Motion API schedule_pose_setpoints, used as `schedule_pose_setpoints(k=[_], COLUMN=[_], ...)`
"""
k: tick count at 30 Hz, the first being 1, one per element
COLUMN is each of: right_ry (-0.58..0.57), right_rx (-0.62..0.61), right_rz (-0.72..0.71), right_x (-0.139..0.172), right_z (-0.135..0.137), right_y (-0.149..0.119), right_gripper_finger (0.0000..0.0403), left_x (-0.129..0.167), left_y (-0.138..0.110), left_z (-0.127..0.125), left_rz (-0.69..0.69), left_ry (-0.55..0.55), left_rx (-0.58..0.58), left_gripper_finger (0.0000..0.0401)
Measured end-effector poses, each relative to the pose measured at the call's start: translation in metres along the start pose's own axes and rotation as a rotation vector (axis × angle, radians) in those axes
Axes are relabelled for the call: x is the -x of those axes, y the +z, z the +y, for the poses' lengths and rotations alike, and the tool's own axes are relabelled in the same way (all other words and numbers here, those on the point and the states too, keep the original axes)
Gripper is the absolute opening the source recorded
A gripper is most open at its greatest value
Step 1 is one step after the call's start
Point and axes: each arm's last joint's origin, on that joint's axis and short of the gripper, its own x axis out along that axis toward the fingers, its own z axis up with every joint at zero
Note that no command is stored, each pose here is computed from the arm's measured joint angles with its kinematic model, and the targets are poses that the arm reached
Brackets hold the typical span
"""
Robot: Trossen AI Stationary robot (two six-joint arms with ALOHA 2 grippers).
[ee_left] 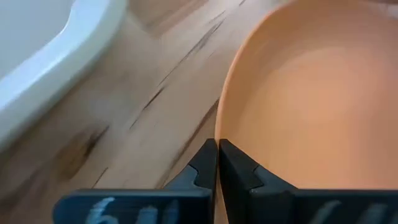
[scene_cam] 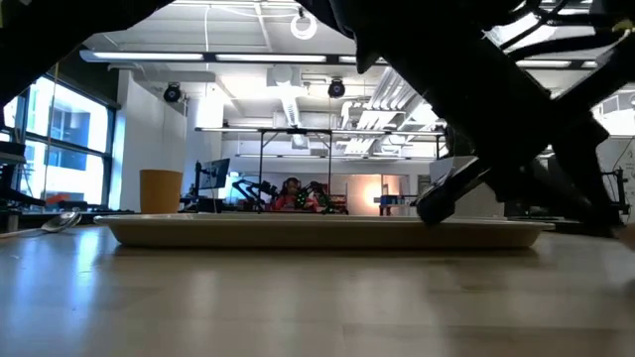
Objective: Pick and place plate/cup/fork/spoon on tray
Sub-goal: Put the orange plate on the gray tray
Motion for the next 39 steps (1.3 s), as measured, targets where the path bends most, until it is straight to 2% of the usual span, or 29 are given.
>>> schedule_pose_setpoints(k=[4, 8, 17, 22, 27, 31, 35, 39], right_ry=[-0.012, -0.044, -0.097, -0.105, -0.106, -0.109, -0.116, -0.131], right_rx=[-0.019, 0.012, 0.041, 0.046, 0.047, 0.048, 0.051, 0.05], right_rz=[-0.05, -0.046, 0.021, 0.016, 0.0, -0.015, -0.058, -0.146], right_x=[0.0, -0.005, -0.018, -0.019, -0.019, -0.019, -0.019, -0.019], right_z=[0.003, 0.01, 0.022, 0.023, 0.022, 0.022, 0.022, 0.021], right_y=[-0.007, -0.015, -0.025, -0.025, -0.024, -0.023, -0.022, -0.02], right_gripper_finger=[0.0124, 0.0124, 0.0124, 0.0124, 0.0124, 0.0124, 0.0124, 0.0124], left_x=[0.01, 0.012, 0.012, 0.01, 0.006, 0.006, 0.004, 0.001], left_y=[0.013, 0.017, 0.015, 0.009, 0.002, -0.002, -0.006, -0.006], left_z=[-0.006, -0.004, -0.002, -0.001, 0.0, -0.001, 0.003, 0.008], left_rz=[-0.019, -0.015, 0.007, 0.041, 0.096, 0.11, 0.132, 0.167], left_ry=[-0.029, -0.032, -0.008, -0.001, -0.019, -0.013, 0.016, 0.022], left_rx=[-0.011, -0.024, -0.086, -0.097, -0.097, -0.103, -0.106, -0.077], left_gripper_finger=[0.0017, 0.0043, 0.0114, 0.0132, 0.0128, 0.011, 0.0076, 0.0022])
